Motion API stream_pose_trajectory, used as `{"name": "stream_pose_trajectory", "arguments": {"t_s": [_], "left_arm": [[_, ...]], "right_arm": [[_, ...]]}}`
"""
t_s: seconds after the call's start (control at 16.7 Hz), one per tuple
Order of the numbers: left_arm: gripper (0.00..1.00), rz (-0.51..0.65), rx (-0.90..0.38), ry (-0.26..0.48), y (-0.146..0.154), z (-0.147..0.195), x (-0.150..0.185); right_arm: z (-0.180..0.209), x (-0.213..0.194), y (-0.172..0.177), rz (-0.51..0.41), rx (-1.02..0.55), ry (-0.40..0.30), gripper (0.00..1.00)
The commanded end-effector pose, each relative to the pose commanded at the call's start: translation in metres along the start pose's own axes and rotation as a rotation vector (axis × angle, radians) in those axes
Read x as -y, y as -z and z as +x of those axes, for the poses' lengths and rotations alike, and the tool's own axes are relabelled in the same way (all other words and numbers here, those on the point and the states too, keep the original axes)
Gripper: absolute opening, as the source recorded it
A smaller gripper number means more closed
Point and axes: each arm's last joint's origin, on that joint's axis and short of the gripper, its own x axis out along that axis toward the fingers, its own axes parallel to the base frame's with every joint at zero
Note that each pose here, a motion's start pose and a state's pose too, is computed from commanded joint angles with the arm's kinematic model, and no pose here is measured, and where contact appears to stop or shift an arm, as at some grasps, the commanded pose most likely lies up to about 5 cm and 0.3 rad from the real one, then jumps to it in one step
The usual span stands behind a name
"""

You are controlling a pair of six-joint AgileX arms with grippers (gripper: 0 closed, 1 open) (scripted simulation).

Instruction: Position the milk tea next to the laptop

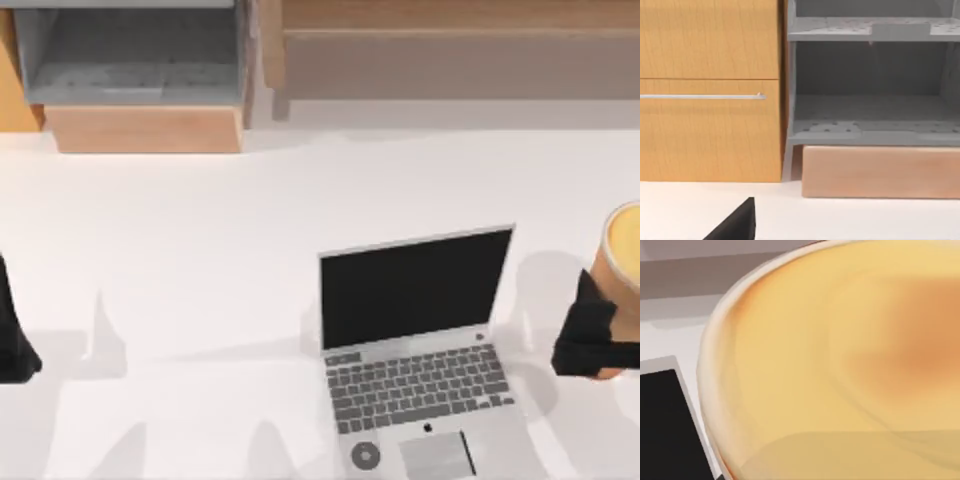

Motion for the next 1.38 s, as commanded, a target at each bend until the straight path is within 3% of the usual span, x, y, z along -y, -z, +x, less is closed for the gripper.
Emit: {"name": "stream_pose_trajectory", "arguments": {"t_s": [0.36, 0.78, 1.38], "left_arm": [[1.00, 0.000, 0.000, 0.000, 0.000, 0.000, 0.000], [1.00, 0.000, 0.000, 0.000, 0.000, 0.000, 0.000], [1.00, 0.000, 0.000, 0.000, 0.000, 0.000, 0.000]], "right_arm": [[-0.029, -0.004, 0.016, -0.059, 0.004, 0.008, 0.00], [-0.034, -0.004, 0.019, -0.073, 0.008, 0.009, 0.00], [-0.036, -0.018, 0.008, 0.014, 0.060, -0.057, 0.00]]}}
